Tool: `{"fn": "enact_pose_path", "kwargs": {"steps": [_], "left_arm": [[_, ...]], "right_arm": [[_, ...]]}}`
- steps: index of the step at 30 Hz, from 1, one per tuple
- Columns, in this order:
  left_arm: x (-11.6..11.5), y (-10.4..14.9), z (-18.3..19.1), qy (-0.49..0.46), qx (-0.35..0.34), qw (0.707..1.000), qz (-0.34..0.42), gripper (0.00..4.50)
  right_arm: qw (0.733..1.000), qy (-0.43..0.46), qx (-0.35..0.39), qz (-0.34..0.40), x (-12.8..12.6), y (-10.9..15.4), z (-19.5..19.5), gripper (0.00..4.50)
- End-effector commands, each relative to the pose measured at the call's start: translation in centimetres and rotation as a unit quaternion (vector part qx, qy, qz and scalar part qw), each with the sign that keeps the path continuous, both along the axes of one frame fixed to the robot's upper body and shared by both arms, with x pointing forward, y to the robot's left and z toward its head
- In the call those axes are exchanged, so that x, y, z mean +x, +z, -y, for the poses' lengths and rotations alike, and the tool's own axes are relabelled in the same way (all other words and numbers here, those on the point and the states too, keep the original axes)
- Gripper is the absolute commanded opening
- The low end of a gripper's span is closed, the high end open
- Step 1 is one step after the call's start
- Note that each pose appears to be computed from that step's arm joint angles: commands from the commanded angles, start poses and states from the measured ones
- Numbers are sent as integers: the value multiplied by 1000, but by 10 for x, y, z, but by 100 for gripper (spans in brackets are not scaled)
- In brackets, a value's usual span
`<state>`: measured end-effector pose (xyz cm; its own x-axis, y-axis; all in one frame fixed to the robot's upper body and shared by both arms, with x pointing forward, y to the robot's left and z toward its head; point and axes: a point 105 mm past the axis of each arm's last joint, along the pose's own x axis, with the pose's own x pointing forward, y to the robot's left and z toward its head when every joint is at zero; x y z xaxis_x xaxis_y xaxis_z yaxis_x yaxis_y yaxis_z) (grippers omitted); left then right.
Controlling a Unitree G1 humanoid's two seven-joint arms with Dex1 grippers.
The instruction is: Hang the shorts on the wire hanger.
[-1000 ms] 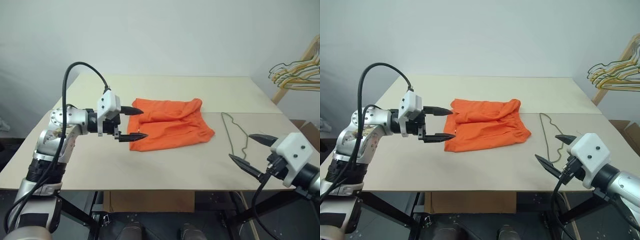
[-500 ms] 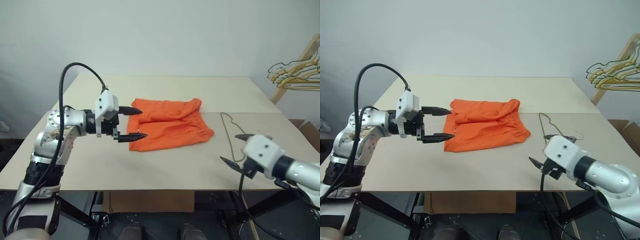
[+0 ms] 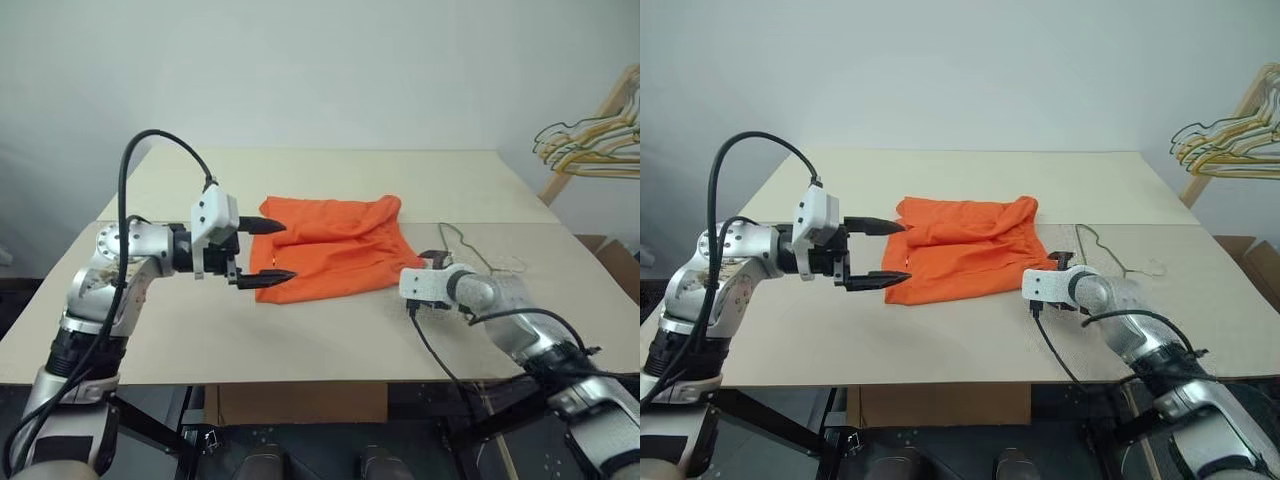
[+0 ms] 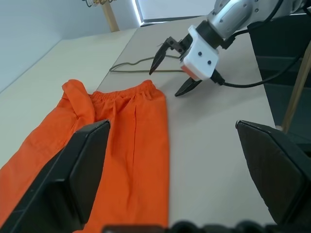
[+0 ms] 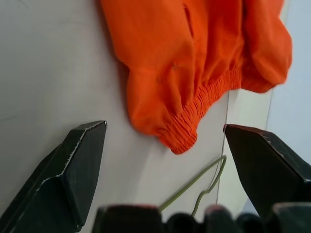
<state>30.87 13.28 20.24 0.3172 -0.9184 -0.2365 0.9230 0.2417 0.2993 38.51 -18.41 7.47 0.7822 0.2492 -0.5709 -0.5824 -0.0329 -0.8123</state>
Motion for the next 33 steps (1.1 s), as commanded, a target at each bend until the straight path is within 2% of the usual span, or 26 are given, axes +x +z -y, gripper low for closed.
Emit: {"fn": "enact_pose_path", "kwargs": {"steps": [1, 4, 7, 11, 16, 18, 19, 21, 24, 28, 30, 33], "left_arm": [[-4, 12, -1, 0, -3, 1000, 24, 450], [-6, 11, -2, 4, -3, 1000, 25, 450], [-7, 11, -2, 7, -3, 1000, 26, 450], [-7, 11, -3, 10, -3, 1000, 29, 450], [-5, 8, -4, 17, 2, 999, 31, 450], [-4, 0, -6, 23, 21, 999, 32, 450], [-2, -7, -7, 27, 38, 998, 33, 450], [1, -18, -8, 32, 65, 997, 36, 450], [7, -47, -12, 29, 144, 988, 53, 450], [13, -93, -14, -21, 263, 958, 114, 450], [19, -107, -14, -29, 294, 946, 131, 450], [39, -120, -13, 10, 319, 935, 155, 450]], "right_arm": [[1000, 12, 1, 16, 15, 1, -4, 448], [1000, 10, 4, 25, 25, -2, -8, 448], [1000, 1, -4, 27, 34, -7, -7, 390], [1000, -10, 7, 29, 40, -10, -6, 270], [999, -12, 23, 40, 45, -8, -11, 97], [999, -3, 32, 43, 44, -4, -13, 24], [998, 4, 38, 44, 43, -1, -15, 3], [998, 11, 45, 47, 41, 4, -16, 3], [997, 36, 55, 48, 33, 16, -20, 3], [992, 79, 74, 64, 10, 39, -31, 3], [991, 89, 78, 64, 0, 44, -33, 3], [990, 94, 86, 59, -14, 48, -34, 3]]}}
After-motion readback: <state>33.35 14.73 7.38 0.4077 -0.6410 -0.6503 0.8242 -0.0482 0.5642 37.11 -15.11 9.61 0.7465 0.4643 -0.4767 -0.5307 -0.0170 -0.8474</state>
